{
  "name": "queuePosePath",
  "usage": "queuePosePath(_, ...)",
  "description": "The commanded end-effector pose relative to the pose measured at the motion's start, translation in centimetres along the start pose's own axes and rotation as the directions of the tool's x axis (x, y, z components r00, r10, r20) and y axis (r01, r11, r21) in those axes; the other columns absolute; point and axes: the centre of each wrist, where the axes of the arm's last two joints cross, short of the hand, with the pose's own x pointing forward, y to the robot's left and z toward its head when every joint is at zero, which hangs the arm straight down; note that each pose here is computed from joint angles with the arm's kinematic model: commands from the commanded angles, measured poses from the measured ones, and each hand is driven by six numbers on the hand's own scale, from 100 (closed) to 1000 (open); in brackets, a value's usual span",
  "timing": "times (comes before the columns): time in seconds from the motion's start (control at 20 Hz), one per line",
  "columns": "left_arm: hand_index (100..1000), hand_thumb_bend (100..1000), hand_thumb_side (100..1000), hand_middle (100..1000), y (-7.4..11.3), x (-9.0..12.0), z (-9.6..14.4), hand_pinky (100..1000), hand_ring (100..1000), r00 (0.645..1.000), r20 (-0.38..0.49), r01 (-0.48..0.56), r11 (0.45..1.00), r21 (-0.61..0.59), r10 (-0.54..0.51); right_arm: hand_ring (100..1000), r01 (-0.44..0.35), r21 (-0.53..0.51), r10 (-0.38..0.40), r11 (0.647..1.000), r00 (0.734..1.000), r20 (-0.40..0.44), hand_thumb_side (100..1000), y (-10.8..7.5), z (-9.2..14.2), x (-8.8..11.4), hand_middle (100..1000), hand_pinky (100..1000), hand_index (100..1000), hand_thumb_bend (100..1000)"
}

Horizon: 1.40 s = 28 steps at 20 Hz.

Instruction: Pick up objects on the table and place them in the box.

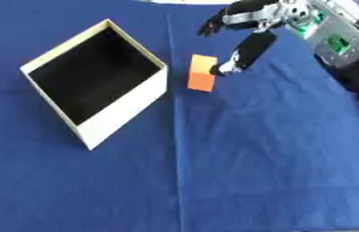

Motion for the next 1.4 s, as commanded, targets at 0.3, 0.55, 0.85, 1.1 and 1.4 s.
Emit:
queuePosePath(0.3, 689, 100, 635, 591, -0.1, 0.7, -0.8, 405, 523, 0.999, 0.038, -0.004, 1.000, -0.013, 0.005, 952, -0.005, -0.066, -0.001, 0.998, 0.996, -0.090, 531, -1.0, 0.2, -2.2, 890, 933, 986, 332)
queuePosePath(0.55, 689, 100, 638, 591, -0.2, 0.7, -0.9, 404, 522, 0.999, 0.039, -0.006, 1.000, -0.013, 0.006, 948, 0.014, -0.050, -0.018, 0.999, 0.997, -0.069, 570, -0.8, -0.3, -2.4, 882, 928, 985, 294)
queuePosePath(0.85, 689, 100, 641, 591, -0.2, 0.7, -0.9, 404, 522, 0.999, 0.037, -0.007, 1.000, -0.014, 0.008, 940, 0.049, -0.035, -0.051, 0.998, 0.996, -0.067, 596, -0.8, -0.5, -2.2, 873, 921, 983, 264)
queuePosePath(1.1, 690, 100, 642, 591, -0.1, 0.7, -0.9, 404, 522, 0.999, 0.038, -0.001, 1.000, -0.017, 0.001, 940, 0.027, -0.065, -0.031, 0.998, 0.998, -0.062, 605, -1.7, 0.7, -1.9, 868, 920, 983, 248)
queuePosePath(1.4, 690, 100, 642, 592, 0.0, 0.7, -0.9, 406, 524, 0.999, 0.036, 0.005, 1.000, -0.019, -0.005, 934, -0.012, -0.100, 0.011, 0.995, 1.000, -0.014, 622, -3.4, 2.5, -0.6, 862, 917, 982, 206)
